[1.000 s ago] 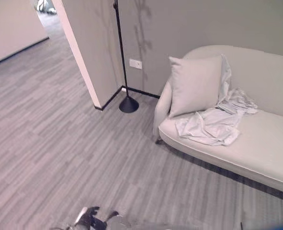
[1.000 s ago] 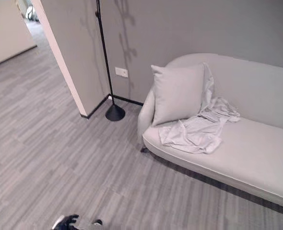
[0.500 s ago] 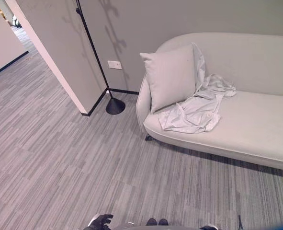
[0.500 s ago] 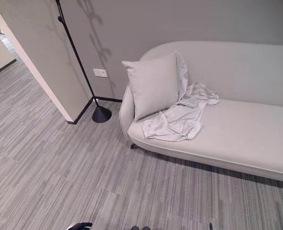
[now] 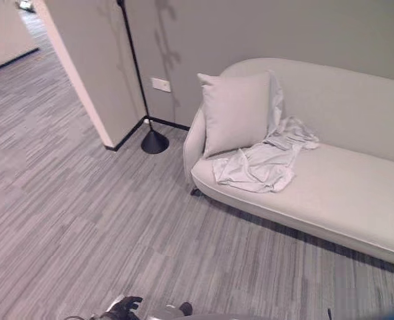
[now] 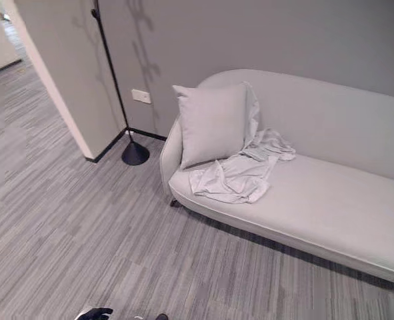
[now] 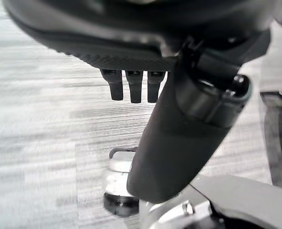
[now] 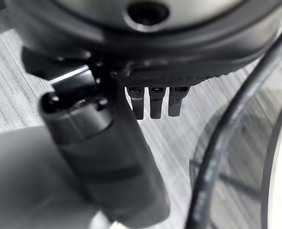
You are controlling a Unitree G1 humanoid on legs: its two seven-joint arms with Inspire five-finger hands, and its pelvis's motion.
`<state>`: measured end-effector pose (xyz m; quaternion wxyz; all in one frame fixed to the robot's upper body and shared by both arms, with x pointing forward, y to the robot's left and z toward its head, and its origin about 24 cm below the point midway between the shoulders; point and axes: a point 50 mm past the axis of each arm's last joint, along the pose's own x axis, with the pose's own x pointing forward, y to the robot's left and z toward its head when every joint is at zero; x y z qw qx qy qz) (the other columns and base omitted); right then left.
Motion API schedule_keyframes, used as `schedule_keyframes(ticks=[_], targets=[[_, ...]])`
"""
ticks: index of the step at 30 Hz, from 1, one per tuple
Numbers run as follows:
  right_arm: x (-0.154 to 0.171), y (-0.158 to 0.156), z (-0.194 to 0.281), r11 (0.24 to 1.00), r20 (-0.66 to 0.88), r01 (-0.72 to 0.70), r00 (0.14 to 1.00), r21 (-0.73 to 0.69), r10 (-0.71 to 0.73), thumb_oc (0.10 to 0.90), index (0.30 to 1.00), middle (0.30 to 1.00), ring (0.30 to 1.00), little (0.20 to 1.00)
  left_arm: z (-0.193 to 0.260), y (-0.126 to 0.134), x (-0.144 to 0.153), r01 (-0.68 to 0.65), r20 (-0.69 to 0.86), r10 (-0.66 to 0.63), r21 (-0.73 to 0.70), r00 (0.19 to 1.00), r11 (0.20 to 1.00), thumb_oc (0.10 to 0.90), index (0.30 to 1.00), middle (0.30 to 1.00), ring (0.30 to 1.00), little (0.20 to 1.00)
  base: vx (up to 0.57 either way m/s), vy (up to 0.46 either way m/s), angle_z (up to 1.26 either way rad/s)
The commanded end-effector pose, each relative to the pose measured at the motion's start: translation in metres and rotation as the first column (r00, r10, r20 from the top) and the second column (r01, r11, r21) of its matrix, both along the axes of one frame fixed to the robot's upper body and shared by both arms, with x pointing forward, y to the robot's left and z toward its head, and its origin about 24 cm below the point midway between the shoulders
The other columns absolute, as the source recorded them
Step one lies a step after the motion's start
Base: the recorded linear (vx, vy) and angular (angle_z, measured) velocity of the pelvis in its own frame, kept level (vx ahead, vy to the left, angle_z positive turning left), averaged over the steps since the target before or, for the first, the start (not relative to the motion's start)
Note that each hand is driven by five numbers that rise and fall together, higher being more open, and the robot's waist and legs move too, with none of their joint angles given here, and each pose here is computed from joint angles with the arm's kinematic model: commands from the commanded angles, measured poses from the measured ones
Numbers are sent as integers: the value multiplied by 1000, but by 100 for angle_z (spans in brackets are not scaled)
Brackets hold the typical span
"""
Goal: Hang the clothes on the sofa on the clothes rack.
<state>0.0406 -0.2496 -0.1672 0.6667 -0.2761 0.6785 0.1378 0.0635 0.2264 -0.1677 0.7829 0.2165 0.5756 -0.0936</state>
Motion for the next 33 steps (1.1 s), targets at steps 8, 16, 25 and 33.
schedule_keyframes(ticks=[8, 16, 25, 33], targets=[[28, -4, 5, 995, 157, 99, 983, -4, -97, 800, 900, 900, 900, 900, 8, 6, 35, -88, 124, 81, 52, 989, 995, 800, 900, 900, 900, 900, 143, -753, 34], [74, 0, 14, 977, 297, -171, 933, -131, 203, 800, 900, 900, 900, 900, 5, -1, 26, -32, 138, 21, 83, 990, 996, 800, 900, 900, 900, 900, 143, -167, 10], [103, -23, 31, 976, 418, -23, 901, -215, 114, 800, 900, 900, 900, 900, 0, 18, -38, -114, -62, 124, 134, 990, 984, 800, 900, 900, 900, 900, 302, 142, -26], [114, -16, 36, 980, 531, -22, 838, -198, 126, 800, 900, 900, 900, 900, 6, 27, -11, -87, 44, 81, 157, 996, 984, 800, 900, 900, 900, 900, 289, 100, -11]])
